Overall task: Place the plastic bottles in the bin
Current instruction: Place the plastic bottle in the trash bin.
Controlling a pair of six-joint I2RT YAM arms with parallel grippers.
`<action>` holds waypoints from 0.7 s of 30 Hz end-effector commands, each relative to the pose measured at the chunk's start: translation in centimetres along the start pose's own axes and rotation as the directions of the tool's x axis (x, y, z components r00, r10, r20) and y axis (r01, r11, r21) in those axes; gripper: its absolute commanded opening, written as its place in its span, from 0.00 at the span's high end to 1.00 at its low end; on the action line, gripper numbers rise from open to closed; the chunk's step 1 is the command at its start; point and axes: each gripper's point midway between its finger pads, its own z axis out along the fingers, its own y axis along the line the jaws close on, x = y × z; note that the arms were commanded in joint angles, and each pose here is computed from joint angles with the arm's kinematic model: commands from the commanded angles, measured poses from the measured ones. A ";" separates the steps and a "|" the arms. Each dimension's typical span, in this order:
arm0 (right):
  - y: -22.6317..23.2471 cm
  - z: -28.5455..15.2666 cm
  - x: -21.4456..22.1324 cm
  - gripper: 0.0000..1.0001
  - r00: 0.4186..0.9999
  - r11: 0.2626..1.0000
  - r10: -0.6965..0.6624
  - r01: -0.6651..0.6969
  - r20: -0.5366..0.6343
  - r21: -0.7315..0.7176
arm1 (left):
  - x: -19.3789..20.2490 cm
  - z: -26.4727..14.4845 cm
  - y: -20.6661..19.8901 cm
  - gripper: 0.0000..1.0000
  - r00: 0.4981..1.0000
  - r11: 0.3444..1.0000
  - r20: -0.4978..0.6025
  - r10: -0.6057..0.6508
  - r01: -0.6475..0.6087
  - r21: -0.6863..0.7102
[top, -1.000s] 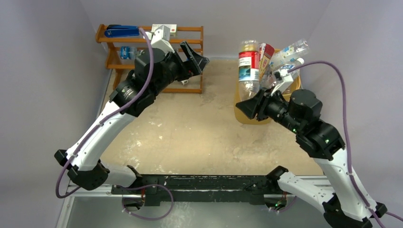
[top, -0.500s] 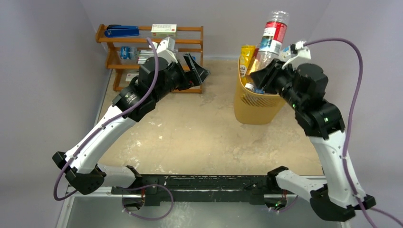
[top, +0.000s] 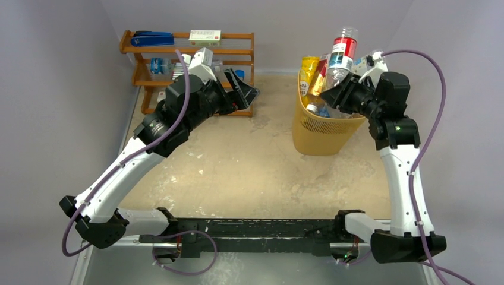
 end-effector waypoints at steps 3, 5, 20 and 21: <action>-0.3 0.0 -1.2 0.97 0.999 0.997 -0.018 0.022 0.047 -0.080 | -0.9 -0.5 -1.0 0.13 0.999 0.999 0.031 -0.006 0.005 0.040; -0.9 0.2 -1.0 0.96 0.999 0.995 -0.002 0.006 0.036 -0.096 | -0.8 -0.5 -0.9 0.12 1.000 0.999 0.030 -0.008 0.006 0.040; -2.0 0.6 0.2 0.78 0.999 0.985 0.040 -0.040 -0.006 -0.166 | -0.4 0.2 -0.9 0.12 1.000 0.999 0.019 -0.014 0.013 0.035; -1.9 0.6 0.2 0.76 0.999 0.984 0.041 -0.042 -0.009 -0.172 | -0.4 0.3 -0.9 0.12 1.000 0.999 0.018 -0.015 0.014 0.035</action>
